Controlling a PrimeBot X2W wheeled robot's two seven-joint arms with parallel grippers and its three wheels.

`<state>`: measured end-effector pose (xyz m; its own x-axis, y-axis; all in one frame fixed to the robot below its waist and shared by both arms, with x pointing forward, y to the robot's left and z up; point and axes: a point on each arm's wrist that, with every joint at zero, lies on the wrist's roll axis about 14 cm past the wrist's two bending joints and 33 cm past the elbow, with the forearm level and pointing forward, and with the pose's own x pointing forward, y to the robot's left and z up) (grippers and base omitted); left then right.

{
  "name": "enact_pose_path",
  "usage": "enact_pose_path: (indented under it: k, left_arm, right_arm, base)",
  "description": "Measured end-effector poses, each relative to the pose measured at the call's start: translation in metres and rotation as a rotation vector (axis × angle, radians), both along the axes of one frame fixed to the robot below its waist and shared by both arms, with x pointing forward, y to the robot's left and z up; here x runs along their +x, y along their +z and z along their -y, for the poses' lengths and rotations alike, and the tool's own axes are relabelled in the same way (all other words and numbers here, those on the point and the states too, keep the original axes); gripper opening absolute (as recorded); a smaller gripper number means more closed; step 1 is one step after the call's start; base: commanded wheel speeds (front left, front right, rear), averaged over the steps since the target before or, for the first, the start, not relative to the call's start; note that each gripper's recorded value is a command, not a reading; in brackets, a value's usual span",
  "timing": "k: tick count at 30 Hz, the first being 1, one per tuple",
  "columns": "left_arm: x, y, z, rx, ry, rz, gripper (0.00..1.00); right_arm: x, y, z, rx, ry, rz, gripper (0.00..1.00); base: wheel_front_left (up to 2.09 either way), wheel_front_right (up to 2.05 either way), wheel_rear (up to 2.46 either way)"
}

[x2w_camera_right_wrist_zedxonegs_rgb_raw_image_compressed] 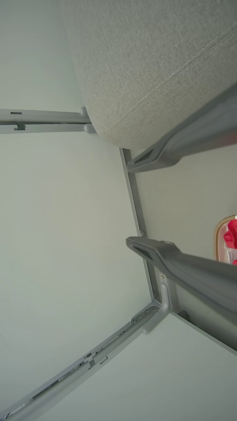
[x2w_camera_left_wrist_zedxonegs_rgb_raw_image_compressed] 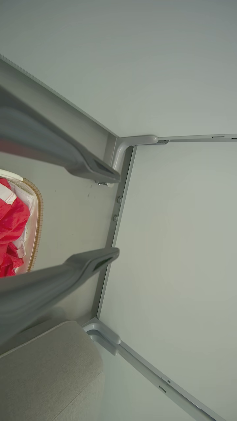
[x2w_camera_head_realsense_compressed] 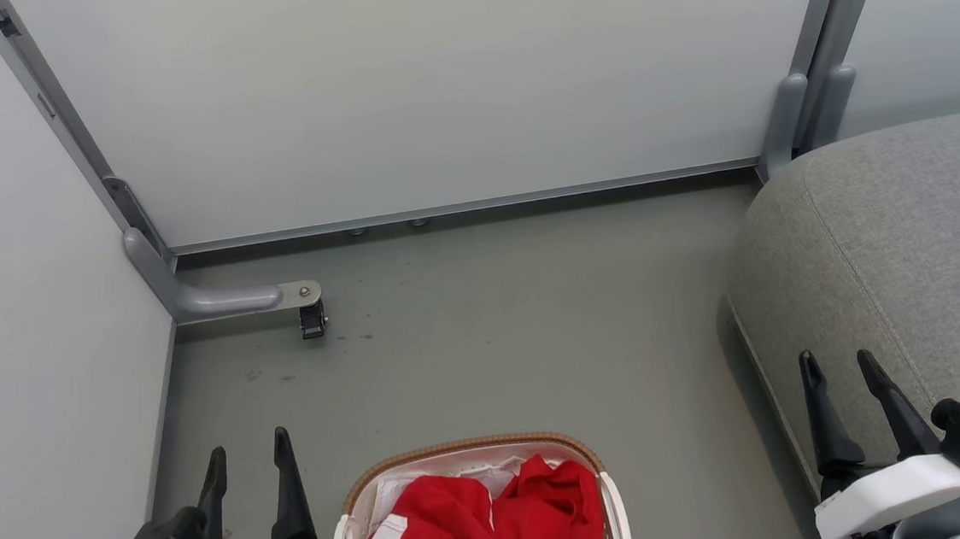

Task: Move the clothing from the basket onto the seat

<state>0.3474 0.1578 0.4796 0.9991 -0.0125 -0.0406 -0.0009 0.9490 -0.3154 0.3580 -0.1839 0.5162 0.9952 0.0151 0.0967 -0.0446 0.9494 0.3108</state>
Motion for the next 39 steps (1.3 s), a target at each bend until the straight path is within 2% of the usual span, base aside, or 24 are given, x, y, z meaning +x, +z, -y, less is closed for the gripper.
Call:
enact_pose_path:
  k: [29,39]
  left_arm:
    - [-0.007,-0.003,0.010,0.167,-0.046,0.032,1.00]
    - [-0.007,-0.004,0.011,0.183,-0.052,0.033,1.00]
  right_arm:
    - [-0.003,0.008,-0.010,-0.207,0.031,0.055,1.00]
    - [-0.004,0.007,-0.010,-0.217,0.030,0.053,1.00]
  base:
    - [0.00,0.00,0.00]
    - [0.00,0.00,0.00]
